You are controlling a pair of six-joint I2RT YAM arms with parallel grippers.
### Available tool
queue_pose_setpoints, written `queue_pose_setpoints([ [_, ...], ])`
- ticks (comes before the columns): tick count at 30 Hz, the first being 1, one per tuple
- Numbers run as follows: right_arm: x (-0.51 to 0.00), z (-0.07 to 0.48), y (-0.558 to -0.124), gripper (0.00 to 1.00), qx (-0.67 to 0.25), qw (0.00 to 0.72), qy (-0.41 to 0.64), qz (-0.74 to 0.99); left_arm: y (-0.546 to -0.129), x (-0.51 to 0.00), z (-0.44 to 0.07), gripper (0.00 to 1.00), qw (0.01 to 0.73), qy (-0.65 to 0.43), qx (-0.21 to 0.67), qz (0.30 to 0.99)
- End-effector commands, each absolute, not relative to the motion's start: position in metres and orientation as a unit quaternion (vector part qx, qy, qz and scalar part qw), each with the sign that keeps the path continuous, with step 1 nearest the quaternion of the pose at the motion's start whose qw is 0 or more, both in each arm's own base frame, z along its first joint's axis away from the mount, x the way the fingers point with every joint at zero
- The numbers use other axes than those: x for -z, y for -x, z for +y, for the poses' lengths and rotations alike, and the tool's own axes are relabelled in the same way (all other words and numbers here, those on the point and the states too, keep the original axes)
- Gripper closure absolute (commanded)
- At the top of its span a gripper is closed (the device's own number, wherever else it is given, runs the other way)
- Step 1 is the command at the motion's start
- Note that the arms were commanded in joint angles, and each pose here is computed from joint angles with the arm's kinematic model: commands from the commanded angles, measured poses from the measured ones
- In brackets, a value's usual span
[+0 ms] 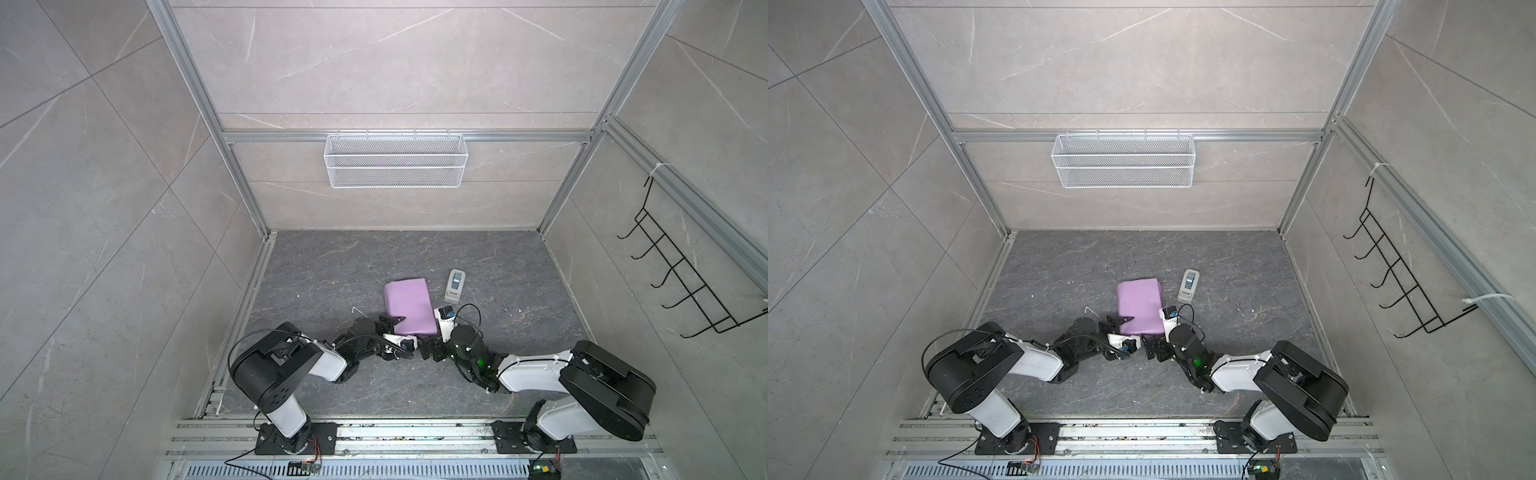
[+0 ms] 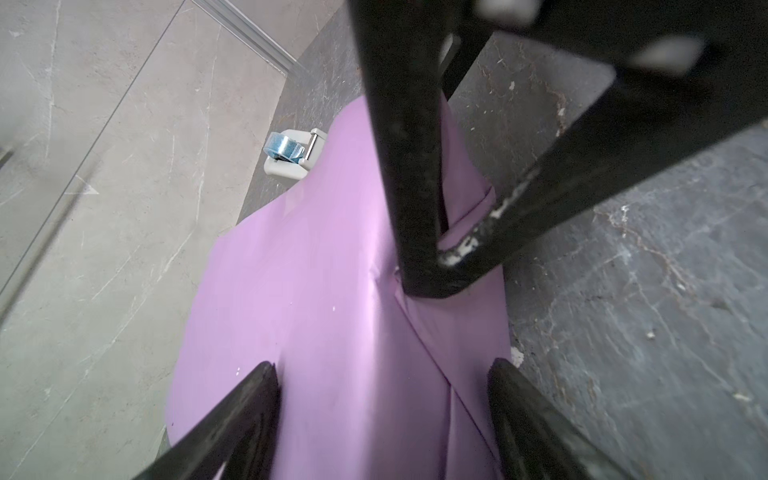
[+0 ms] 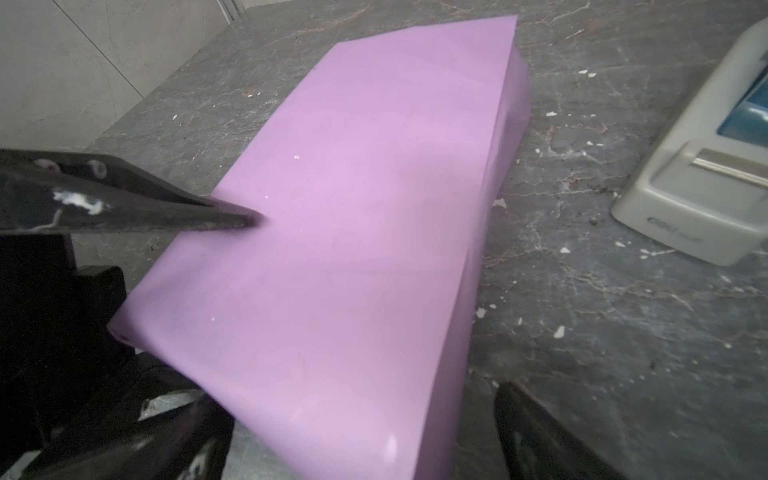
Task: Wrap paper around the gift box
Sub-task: 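Press the folded flap against the box end with both grippers, then lift the right gripper off the box and swing it toward the tape dispenser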
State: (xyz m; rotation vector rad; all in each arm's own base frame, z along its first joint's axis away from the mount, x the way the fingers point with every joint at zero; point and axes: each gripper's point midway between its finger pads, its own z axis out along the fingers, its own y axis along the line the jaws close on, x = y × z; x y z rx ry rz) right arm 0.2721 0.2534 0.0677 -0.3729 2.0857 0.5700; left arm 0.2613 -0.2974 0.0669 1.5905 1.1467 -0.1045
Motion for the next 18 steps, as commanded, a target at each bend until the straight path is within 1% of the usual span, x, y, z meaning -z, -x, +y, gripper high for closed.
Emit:
queue_pose_setpoints([
  [1,-0.087,0.255,-0.281,0.02,-0.240,0.474,0.125,0.838,-0.260,-0.059,-0.295,0.20,0.539,-0.674,0.058,0.502],
  [10,-0.095,0.246,-0.273,0.02,-0.244,0.467,0.122,0.841,-0.264,-0.059,-0.293,0.21,0.539,-0.667,0.056,0.512],
  [18,-0.111,0.203,-0.257,0.00,-0.208,0.460,0.110,0.856,-0.265,-0.055,-0.292,0.23,0.534,-0.667,0.064,0.516],
])
